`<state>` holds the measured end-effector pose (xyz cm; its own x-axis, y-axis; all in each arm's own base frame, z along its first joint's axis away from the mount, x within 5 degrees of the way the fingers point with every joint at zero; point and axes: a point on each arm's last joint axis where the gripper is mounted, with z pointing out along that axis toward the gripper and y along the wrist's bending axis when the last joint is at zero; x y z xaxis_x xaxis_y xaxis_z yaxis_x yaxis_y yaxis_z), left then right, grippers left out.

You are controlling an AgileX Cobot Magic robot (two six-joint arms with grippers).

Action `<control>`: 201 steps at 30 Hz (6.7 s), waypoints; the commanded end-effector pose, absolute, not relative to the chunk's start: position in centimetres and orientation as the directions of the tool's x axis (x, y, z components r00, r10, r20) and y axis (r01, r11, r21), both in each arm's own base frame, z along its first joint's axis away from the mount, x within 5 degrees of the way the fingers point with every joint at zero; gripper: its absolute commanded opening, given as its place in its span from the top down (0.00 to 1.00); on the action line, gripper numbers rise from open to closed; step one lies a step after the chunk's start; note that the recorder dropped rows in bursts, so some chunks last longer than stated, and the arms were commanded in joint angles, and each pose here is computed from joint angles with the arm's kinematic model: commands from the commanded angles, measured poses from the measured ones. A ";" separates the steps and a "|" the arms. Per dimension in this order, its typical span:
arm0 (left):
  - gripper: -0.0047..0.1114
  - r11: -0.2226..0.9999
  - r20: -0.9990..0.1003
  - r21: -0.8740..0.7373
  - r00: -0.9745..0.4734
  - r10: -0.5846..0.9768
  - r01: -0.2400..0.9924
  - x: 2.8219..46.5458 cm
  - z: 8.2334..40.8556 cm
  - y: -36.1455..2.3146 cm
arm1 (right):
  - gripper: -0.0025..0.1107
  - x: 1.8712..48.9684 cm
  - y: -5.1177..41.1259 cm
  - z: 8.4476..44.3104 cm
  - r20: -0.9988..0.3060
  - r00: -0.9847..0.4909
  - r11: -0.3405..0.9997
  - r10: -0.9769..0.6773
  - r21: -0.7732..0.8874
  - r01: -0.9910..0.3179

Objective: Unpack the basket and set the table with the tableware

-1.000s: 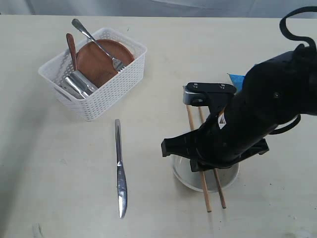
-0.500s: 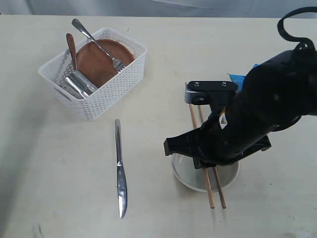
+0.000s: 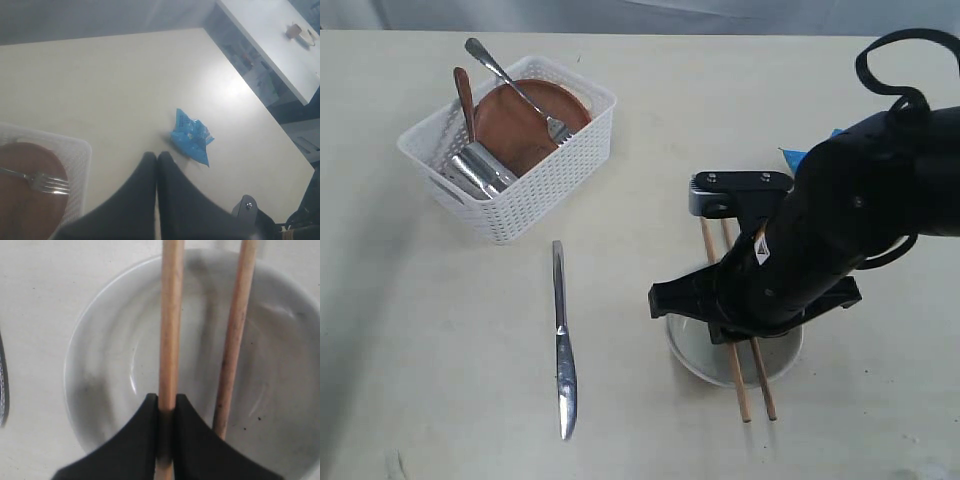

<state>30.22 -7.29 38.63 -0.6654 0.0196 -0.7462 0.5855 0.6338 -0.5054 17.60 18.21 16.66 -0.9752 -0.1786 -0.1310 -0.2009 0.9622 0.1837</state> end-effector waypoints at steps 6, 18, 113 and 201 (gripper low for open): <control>0.96 0.627 -0.742 -0.520 -0.670 0.005 0.581 30.0 38.8 -7.3 | 0.98 17.7 18.2 16.6 -0.143 -0.968 0.957 -0.206 0.176 -0.229; 0.96 0.625 -0.741 -0.521 -0.671 0.008 0.582 29.9 38.8 -7.3 | 0.98 17.8 18.3 16.7 -0.160 -0.966 0.955 -0.205 0.184 -0.233; 0.96 0.744 -0.666 -0.467 -0.744 0.059 0.478 32.0 35.5 -6.2 | 0.67 14.2 14.2 27.3 -0.481 -0.866 0.893 -0.137 0.319 -0.318; 0.96 0.742 -0.634 -0.490 -0.771 0.057 0.457 33.0 34.1 -6.3 | 0.90 18.0 18.5 16.4 -0.035 -0.918 0.914 -0.394 0.092 -0.396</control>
<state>32.98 -6.33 34.17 -0.7686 0.0741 -0.6354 0.4672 0.7435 -0.4785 18.25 18.52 16.45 -0.9117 -0.4069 -0.0571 -0.4105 0.9082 0.0818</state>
